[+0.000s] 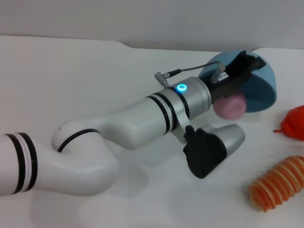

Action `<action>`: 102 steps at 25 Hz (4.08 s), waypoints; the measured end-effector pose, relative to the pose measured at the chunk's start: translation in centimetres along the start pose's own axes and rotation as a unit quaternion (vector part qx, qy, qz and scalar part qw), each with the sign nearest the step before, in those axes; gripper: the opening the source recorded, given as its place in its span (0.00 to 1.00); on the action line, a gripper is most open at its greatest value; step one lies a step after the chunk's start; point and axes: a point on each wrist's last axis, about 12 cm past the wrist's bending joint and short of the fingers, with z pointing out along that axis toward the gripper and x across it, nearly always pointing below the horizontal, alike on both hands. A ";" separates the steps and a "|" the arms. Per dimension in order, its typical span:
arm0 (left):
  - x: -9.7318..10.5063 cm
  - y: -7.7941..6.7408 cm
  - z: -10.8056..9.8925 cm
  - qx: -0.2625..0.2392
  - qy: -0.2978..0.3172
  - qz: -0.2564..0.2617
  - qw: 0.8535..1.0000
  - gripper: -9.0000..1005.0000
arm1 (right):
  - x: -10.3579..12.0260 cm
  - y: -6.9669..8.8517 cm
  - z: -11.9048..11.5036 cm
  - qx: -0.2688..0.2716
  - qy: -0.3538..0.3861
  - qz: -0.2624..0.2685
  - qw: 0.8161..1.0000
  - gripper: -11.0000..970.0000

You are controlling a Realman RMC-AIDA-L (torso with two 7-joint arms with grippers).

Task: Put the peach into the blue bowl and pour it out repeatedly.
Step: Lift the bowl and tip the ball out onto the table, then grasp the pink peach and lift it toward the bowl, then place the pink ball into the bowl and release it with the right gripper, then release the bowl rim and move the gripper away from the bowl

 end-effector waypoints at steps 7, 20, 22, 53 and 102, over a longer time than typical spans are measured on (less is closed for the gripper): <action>0.8 0.4 0.0 -0.008 0.032 -0.068 0.997 0.01 | -0.1 0.1 0.2 -0.002 -0.001 -0.001 1.000 0.35; 6.0 -1.2 0.3 0.010 0.165 -0.620 0.767 0.01 | -4.3 3.0 1.8 -0.142 0.154 0.059 0.976 0.34; 6.1 -1.9 0.2 0.023 0.175 -0.651 0.738 0.01 | -4.8 3.7 2.8 -0.151 0.198 0.058 0.967 0.34; 6.4 -5.9 -3.2 0.021 0.233 -0.771 0.592 0.01 | 1.6 10.5 11.4 -0.136 0.451 -0.033 0.882 0.30; 6.7 -2.2 0.1 0.146 0.202 -0.773 0.584 0.01 | -7.2 10.3 10.4 -0.239 0.207 -0.037 0.948 0.41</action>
